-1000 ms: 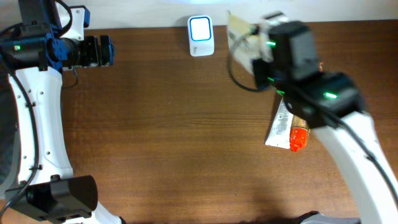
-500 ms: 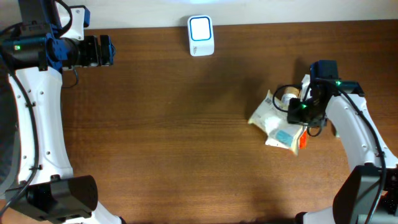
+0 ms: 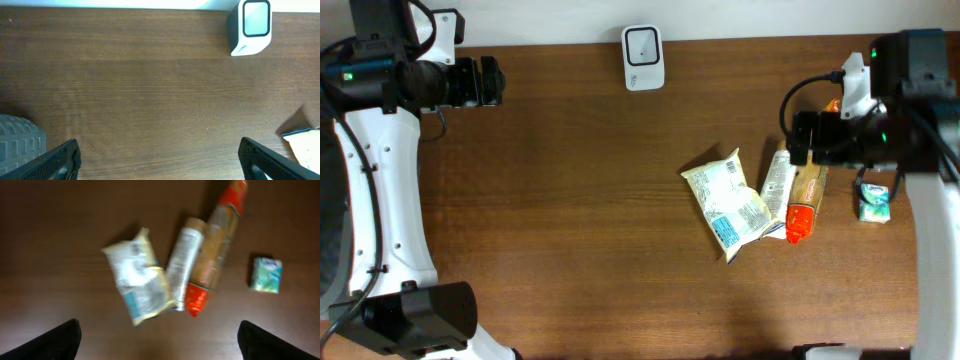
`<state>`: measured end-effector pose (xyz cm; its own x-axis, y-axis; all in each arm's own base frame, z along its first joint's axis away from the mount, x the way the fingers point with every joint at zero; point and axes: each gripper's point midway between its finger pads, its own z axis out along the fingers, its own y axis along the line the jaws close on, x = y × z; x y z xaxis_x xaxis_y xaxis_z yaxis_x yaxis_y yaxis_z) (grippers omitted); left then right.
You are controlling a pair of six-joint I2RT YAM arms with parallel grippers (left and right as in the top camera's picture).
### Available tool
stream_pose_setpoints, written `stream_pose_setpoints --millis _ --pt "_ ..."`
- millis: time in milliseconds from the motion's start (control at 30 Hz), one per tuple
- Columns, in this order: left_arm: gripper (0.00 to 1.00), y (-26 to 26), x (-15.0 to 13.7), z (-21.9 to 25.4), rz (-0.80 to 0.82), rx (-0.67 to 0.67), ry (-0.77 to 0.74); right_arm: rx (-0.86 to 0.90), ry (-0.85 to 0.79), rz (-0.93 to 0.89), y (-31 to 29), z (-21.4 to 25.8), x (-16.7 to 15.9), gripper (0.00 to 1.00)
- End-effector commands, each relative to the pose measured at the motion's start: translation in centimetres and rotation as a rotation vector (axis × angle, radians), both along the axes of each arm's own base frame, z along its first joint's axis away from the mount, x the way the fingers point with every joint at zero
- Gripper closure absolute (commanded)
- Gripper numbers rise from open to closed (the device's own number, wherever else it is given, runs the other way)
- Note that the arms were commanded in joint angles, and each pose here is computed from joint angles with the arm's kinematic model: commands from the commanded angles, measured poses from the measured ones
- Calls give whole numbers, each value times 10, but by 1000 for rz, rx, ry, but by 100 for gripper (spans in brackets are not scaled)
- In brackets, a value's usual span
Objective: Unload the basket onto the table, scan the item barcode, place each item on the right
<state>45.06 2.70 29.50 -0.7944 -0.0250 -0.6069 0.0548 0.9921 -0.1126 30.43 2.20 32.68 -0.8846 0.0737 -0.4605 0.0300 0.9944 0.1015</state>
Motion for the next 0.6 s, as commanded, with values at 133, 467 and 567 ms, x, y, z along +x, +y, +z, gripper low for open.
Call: stream_pose_setpoints --millis 133,467,567 --pt "1 0 -1 3 -12 7 -10 123 -97 123 47 46 -63 1" --pt "1 0 -1 3 -12 8 -9 -23 -545 -18 -8 95 -62 1" --pt "1 0 -1 3 -12 7 -9 -23 -654 -87 -25 70 -64 1"
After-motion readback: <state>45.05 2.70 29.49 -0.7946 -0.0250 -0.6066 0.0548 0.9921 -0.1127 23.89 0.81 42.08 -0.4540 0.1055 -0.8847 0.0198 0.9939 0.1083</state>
